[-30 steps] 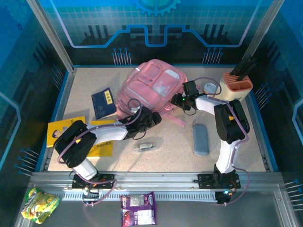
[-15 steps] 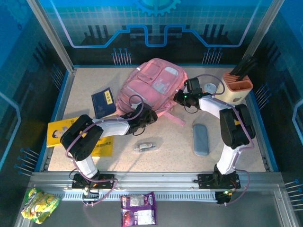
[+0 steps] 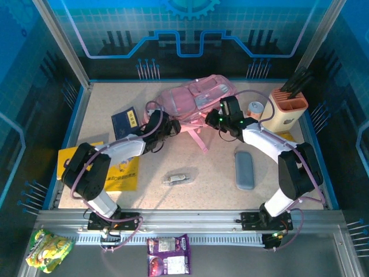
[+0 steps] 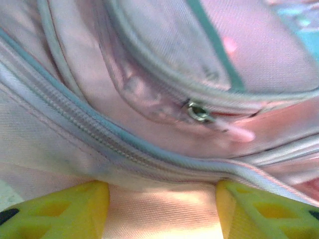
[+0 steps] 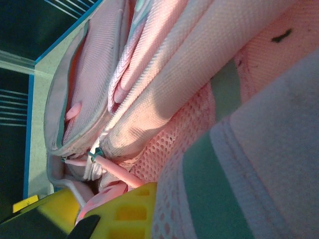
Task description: Pack the student bag
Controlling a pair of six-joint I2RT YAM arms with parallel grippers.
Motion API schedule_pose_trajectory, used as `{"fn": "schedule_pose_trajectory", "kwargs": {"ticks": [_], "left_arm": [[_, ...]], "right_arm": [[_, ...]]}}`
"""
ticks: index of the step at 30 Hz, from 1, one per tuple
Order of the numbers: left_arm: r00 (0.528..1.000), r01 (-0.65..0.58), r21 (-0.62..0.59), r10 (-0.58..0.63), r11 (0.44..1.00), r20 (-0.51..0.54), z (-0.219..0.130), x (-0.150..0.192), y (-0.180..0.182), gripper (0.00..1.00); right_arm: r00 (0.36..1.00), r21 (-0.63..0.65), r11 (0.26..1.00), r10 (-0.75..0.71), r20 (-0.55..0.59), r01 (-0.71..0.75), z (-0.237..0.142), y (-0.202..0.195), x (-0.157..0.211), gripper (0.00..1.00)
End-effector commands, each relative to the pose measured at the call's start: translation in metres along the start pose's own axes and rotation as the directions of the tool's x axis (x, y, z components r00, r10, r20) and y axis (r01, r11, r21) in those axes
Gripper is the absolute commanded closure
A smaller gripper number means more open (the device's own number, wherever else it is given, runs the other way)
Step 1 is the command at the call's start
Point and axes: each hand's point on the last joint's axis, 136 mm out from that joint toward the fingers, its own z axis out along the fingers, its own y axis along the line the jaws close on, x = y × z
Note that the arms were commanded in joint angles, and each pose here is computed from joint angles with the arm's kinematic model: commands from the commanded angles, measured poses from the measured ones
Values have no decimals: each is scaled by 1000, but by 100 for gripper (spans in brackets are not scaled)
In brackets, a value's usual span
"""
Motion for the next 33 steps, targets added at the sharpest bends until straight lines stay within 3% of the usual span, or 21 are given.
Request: {"fn": "schedule_pose_trajectory", "kwargs": {"ticks": [1,5,9,17,25,33], "left_arm": [[996,-86,60,85,994,21,-36,-12,-14,39],[992,-110,96,115,989,-45,-63,8,-23,40],[975,-195,196,212,961,-72,-75,41,-63,40],[931,-304,320,352,897,-103,-54,84,-124,40],[895,-419,300,446,857,-23,-27,80,-139,38],[908,-409,229,420,883,0,-13,61,-125,37]], "right_arm": [[997,-39,997,70,32,-69,-18,23,-6,100],[993,-27,995,94,75,-92,-25,24,-9,100],[990,-37,992,121,67,-119,-27,26,-7,100],[990,-56,991,126,63,-123,-34,34,-10,100],[989,-68,989,134,58,-130,-39,35,-12,100],[987,-85,985,154,34,-151,-38,41,-15,100]]}}
